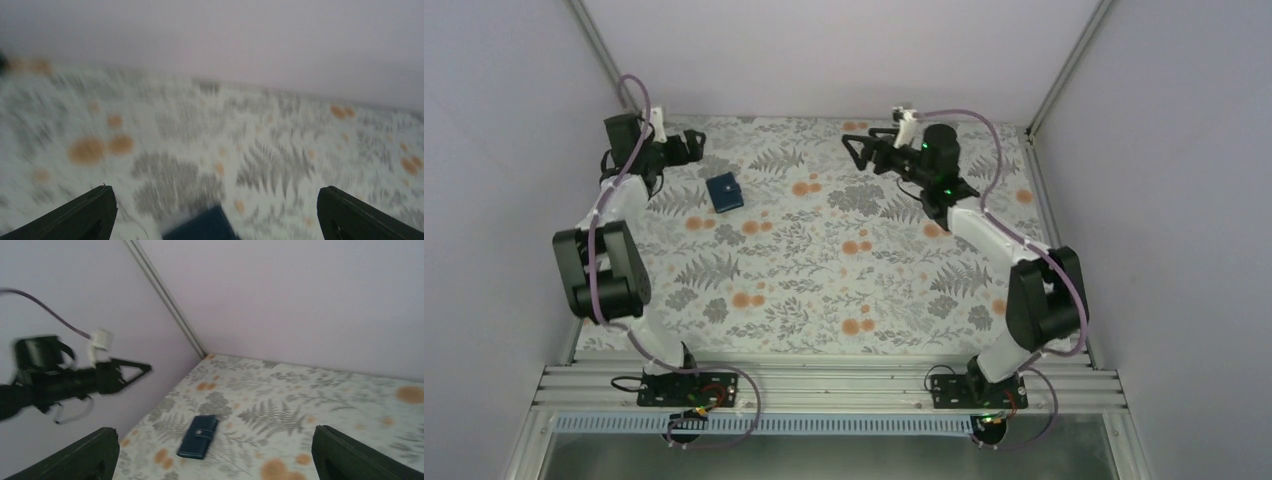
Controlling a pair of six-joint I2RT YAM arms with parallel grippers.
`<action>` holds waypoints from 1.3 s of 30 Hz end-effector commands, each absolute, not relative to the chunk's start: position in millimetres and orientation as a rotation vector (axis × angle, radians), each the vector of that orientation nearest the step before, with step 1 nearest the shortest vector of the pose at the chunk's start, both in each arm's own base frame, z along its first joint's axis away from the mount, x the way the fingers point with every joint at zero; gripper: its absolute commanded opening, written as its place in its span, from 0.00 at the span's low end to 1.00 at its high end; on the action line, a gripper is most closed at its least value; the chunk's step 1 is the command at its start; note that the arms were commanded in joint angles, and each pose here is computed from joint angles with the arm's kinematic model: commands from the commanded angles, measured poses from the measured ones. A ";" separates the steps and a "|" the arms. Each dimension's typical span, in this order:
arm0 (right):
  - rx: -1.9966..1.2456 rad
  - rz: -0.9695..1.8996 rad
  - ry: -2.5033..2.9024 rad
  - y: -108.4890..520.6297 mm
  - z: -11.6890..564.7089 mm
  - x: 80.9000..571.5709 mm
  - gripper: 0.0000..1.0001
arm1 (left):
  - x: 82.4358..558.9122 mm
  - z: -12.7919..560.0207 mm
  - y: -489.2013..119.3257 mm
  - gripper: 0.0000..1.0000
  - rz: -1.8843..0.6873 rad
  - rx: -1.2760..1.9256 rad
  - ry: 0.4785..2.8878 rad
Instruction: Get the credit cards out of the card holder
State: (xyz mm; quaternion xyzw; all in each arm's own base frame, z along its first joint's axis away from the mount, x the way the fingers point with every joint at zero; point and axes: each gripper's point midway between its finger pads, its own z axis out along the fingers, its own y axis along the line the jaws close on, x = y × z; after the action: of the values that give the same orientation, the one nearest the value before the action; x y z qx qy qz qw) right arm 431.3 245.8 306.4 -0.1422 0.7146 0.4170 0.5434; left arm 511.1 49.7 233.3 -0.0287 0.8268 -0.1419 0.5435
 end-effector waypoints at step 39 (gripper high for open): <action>0.477 1.618 2.436 538.2 34.8 492.4 0.56 | 479.3 13.6 3.8 0.64 -0.958 -0.340 2.509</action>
State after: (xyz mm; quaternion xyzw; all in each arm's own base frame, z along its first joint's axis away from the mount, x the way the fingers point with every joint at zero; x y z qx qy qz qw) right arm 503.8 522.0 48.9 0.1246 0.8261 0.5342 0.1290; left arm 490.6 10.6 38.5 -0.1026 0.9033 -0.3274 0.2576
